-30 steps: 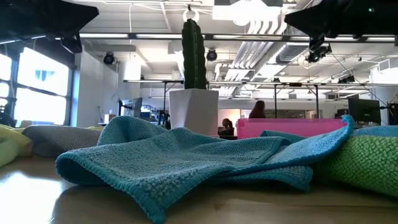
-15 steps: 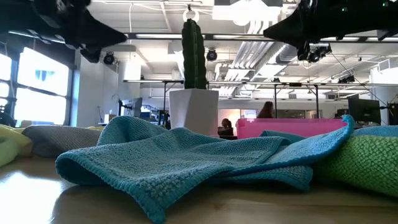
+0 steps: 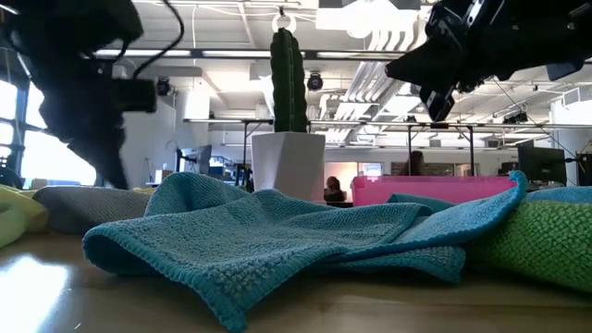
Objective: Fold microfiber towels
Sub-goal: Prepare the towels
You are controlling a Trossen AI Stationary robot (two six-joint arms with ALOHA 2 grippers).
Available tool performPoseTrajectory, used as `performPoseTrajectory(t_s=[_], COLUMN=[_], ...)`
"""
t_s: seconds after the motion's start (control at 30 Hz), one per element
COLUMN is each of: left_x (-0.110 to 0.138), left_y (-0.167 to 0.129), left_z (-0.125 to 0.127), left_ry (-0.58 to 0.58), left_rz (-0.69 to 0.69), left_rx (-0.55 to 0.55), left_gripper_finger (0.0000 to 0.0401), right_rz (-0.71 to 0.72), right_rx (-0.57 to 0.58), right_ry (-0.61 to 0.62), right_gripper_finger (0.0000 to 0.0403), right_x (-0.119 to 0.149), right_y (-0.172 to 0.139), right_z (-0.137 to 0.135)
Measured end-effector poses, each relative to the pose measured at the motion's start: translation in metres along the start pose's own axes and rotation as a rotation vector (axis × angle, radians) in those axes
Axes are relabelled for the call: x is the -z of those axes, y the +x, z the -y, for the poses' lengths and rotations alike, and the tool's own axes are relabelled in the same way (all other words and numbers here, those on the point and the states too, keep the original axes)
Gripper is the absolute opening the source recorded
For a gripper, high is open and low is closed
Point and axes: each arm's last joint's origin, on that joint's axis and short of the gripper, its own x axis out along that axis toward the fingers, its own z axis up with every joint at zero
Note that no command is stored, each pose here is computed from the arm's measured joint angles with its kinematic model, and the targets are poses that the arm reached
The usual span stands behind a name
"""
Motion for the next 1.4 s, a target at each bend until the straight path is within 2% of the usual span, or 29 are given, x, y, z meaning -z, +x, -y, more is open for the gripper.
performPoseTrajectory(t_s=[0.1,0.17,0.37,0.5,0.6,0.8,0.87,0.93,1.1,1.23,1.3,1.4], left_x=[0.010,0.013,0.002,-0.010,-0.022,-0.045,-0.049,-0.056,-0.069,-0.063,-0.051,-0.028], left_y=[0.003,0.005,0.013,0.019,0.022,0.029,0.028,0.024,0.007,-0.005,-0.008,-0.012], left_z=[-0.007,-0.011,-0.027,-0.046,-0.063,-0.092,-0.093,-0.089,-0.066,-0.044,-0.038,-0.034], left_ry=[-0.054,-0.057,-0.021,0.012,-0.007,-0.099,-0.109,-0.115,-0.073,-0.026,-0.033,-0.067], left_rz=[-0.106,-0.127,-0.034,0.011,0.049,0.104,0.102,0.107,0.118,0.044,-0.062,-0.267], left_rx=[-0.099,-0.164,-0.364,-0.527,-0.639,-0.693,-0.652,-0.563,-0.224,0.047,0.104,0.058], left_gripper_finger=[0.0000,0.0000,0.0000,0.0000,0.0000,0.0000,0.0000,0.0000,0.0000,0.0000,0.0000,0.0000], right_rz=[-0.036,-0.047,-0.060,-0.071,-0.073,-0.072,-0.073,-0.073,-0.074,-0.089,-0.102,-0.120], right_rx=[-0.019,-0.010,-0.009,-0.023,-0.025,-0.023,-0.023,-0.023,-0.020,-0.013,-0.007,0.001], right_ry=[-0.010,-0.016,-0.063,-0.067,-0.068,-0.068,-0.068,-0.068,-0.068,-0.071,-0.074,-0.078], right_gripper_finger=[0.0000,0.0000,0.0000,0.0000,0.0000,0.0000,0.0000,0.0000,0.0000,0.0000,0.0000,0.0000], right_x=[0.009,0.013,0.019,0.022,0.022,0.022,0.022,0.022,0.022,0.024,0.025,0.026], right_y=[0.004,0.005,0.005,0.004,0.004,0.004,0.004,0.004,0.004,0.004,0.004,0.003], right_z=[-0.006,-0.008,-0.015,-0.019,-0.020,-0.020,-0.020,-0.020,-0.019,-0.018,-0.018,-0.017])
